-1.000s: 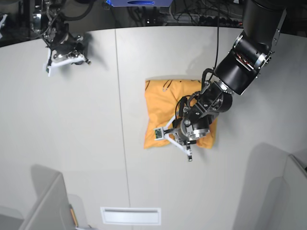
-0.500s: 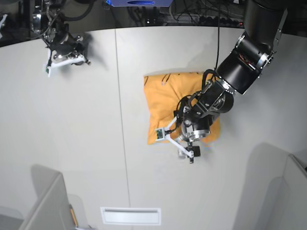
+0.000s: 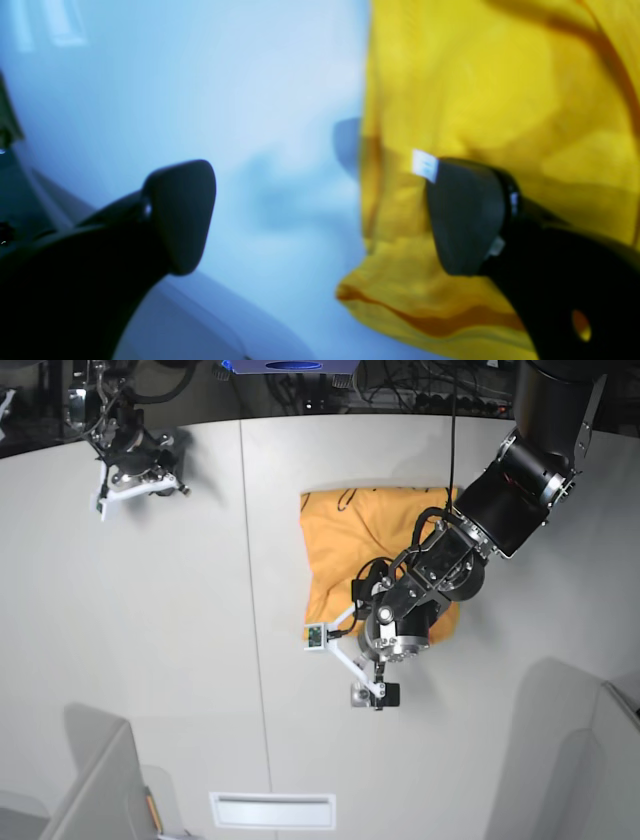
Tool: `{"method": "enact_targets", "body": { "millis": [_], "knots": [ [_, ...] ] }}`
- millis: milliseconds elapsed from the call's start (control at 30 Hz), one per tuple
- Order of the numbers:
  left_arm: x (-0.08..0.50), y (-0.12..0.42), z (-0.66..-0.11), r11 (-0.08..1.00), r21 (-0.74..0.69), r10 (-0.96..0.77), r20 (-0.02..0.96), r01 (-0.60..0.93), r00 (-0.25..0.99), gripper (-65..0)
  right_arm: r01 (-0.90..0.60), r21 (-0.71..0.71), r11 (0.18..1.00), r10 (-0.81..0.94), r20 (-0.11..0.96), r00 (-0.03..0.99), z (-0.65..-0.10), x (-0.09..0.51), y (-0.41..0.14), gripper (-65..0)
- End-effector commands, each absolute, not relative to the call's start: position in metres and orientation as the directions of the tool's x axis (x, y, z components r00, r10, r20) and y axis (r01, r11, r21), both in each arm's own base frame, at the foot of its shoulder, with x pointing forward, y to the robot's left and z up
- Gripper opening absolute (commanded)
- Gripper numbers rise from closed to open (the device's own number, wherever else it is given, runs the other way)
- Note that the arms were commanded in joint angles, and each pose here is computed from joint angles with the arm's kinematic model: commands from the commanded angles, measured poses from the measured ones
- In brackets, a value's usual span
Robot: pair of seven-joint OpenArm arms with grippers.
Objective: Fold the T-shirt properly
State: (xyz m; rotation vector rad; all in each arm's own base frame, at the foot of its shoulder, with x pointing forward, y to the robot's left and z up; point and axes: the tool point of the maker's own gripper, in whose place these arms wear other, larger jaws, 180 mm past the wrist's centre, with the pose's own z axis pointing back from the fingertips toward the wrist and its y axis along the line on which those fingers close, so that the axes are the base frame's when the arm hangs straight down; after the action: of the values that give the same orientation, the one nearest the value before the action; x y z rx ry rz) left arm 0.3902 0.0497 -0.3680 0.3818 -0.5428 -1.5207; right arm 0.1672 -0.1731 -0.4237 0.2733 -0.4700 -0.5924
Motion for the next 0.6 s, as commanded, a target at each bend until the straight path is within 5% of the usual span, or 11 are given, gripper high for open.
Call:
{"method": "enact_targets", "body": {
  "millis": [0, 233, 333, 400, 567],
  "knots": [
    [0.402, 0.058, -0.351, 0.024, 0.594, -0.997, 0.069, 0.804, -0.022, 0.0, 0.452, 0.385, 0.805, -0.583, 0.369, 0.724, -0.417, 0.172, -0.175, -65.0],
    [0.405, 0.066, -0.313, 0.003, 0.676, -0.996, 0.071, 0.737, -0.062, 0.0, 0.449, 0.381, 0.808, -0.579, 0.373, 0.725, -0.417, 0.173, -0.177, -65.0],
    [0.4, 0.085, -0.294, 0.087, 0.707, -0.991, 0.134, 0.702, -0.013, 0.0, 0.445, 0.38, 0.811, -0.576, 0.381, 0.723, -0.416, 0.174, -0.177, -65.0],
    [0.396, 0.103, -0.283, 0.186, 0.716, -0.978, 0.202, 0.673, 0.055, -12.3, 0.429, 0.383, 0.818, -0.566, 0.407, 0.717, -0.411, 0.177, -0.178, -65.0],
    [0.378, 0.159, -0.272, 0.387, 0.71, -0.922, 0.314, 0.588, 0.226, -65.0, 0.198, 0.306, 0.931, -0.355, 0.632, 0.689, -0.384, 0.189, -0.175, -65.0]
  ]
}}
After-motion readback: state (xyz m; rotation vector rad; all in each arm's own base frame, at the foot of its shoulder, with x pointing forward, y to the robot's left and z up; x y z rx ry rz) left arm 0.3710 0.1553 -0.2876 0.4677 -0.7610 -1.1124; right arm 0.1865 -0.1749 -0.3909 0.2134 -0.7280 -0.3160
